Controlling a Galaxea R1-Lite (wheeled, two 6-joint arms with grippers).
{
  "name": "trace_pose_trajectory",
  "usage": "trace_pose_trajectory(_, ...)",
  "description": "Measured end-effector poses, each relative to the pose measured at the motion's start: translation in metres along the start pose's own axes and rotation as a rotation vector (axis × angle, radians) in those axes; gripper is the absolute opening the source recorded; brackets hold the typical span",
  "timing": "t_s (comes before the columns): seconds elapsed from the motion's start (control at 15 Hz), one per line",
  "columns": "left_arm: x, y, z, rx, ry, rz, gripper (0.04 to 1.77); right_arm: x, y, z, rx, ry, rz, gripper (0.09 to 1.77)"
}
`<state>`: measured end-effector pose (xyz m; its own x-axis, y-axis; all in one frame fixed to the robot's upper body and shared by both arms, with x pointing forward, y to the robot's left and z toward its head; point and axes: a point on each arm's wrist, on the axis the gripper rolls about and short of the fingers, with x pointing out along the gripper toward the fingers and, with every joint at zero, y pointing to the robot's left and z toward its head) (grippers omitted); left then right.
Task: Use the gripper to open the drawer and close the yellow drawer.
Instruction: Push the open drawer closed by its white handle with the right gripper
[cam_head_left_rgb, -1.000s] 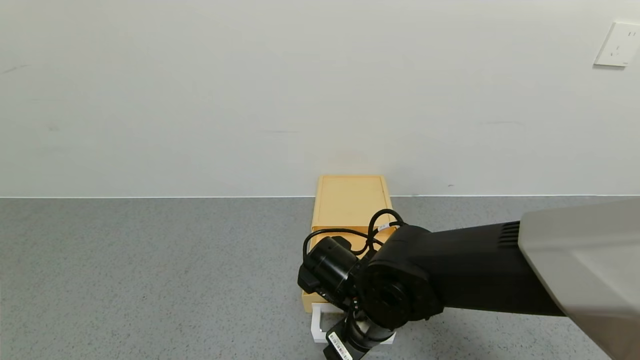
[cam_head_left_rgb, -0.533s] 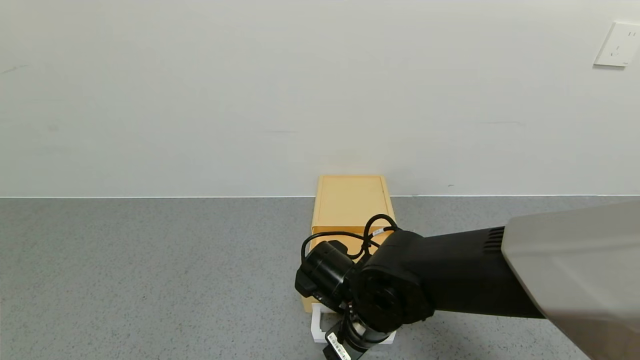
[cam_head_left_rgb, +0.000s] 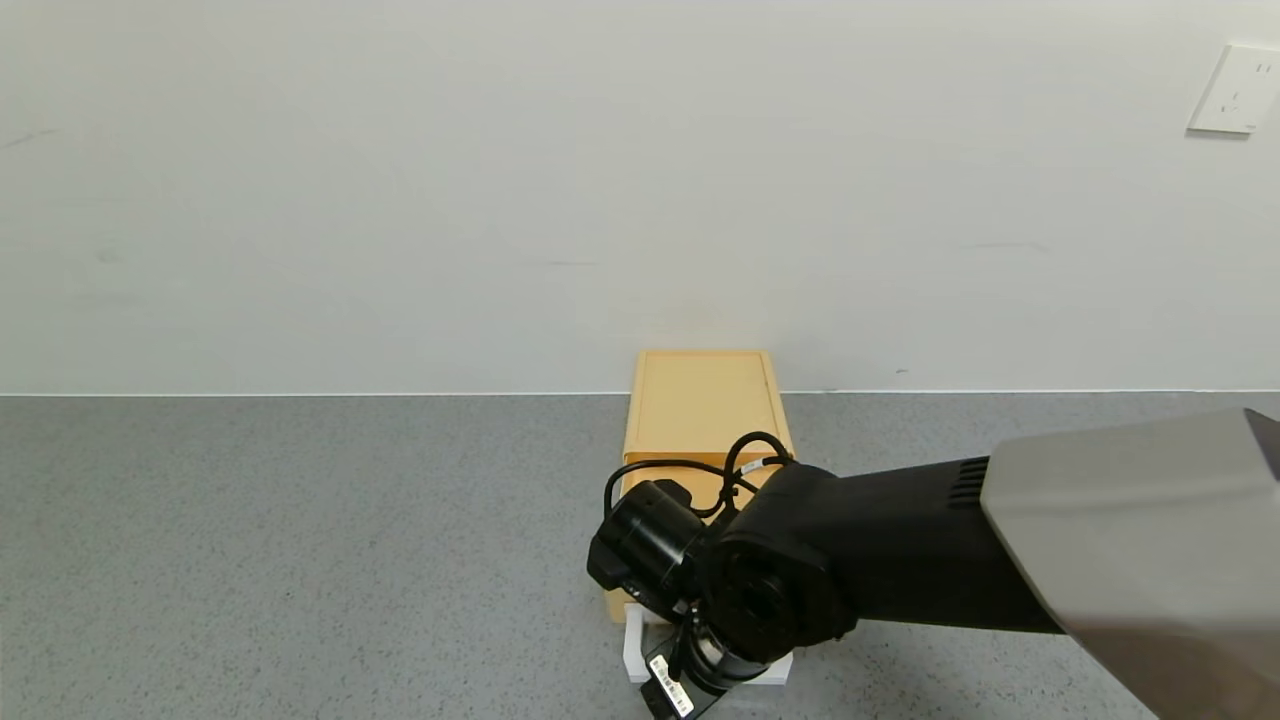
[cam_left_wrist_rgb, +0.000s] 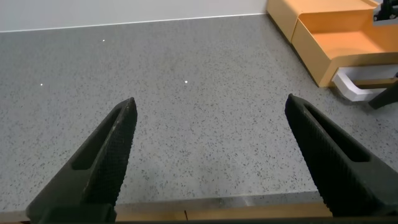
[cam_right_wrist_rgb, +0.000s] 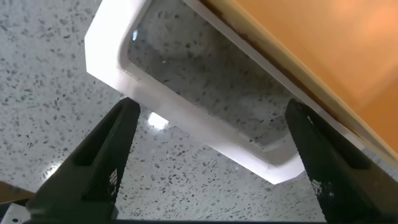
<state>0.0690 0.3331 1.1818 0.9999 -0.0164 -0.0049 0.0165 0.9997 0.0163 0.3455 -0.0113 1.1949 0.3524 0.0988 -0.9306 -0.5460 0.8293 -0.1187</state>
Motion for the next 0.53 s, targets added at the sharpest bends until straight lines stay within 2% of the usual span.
trace_pose_trajectory(0.53,0.000,0.000,0.000,0.000,0.000,0.000,1.72,0.002,-0.009,0.011,0.013,-0.023,-0.002,1.71)
